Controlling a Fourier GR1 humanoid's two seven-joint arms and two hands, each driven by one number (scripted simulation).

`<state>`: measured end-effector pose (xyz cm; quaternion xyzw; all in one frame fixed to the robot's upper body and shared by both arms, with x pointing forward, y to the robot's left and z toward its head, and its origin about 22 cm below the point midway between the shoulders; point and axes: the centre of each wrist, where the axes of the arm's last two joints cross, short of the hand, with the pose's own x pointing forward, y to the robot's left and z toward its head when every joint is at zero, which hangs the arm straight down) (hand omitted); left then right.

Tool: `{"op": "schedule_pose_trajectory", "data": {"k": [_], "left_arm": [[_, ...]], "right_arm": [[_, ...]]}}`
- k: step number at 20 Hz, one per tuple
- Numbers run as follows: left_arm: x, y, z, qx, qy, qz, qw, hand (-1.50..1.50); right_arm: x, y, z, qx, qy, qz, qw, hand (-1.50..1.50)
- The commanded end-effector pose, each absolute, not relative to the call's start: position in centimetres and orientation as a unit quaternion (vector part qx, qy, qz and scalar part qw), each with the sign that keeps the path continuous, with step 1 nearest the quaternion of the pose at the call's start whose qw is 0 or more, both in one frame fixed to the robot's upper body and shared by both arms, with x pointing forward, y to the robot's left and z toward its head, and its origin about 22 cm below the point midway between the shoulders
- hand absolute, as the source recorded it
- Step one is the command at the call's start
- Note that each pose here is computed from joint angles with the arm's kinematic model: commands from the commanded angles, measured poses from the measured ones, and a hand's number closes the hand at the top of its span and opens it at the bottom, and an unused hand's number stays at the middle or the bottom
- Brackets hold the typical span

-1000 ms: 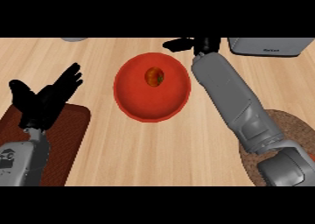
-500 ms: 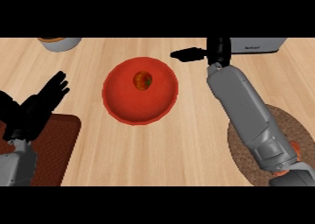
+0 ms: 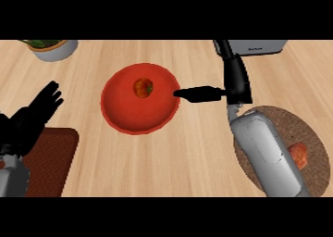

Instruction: Pick the tomato from the placemat and place it in the bowl

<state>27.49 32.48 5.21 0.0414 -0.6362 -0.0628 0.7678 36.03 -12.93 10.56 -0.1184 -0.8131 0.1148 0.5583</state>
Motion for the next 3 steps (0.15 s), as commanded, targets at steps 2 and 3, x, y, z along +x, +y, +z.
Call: {"op": "schedule_pose_trajectory", "data": {"k": [2,3], "left_arm": [[26.9,32.5,4.9,0.046,-0.641,-0.065,0.763,0.0],[27.0,32.9,5.7,0.047,-0.634,-0.066,0.769,0.0]], "right_arm": [[28.9,-14.5,8.7,-0.058,-0.825,0.109,0.552,1.5],[27.4,-14.8,9.0,-0.063,-0.823,0.127,0.549,1.5]]}}
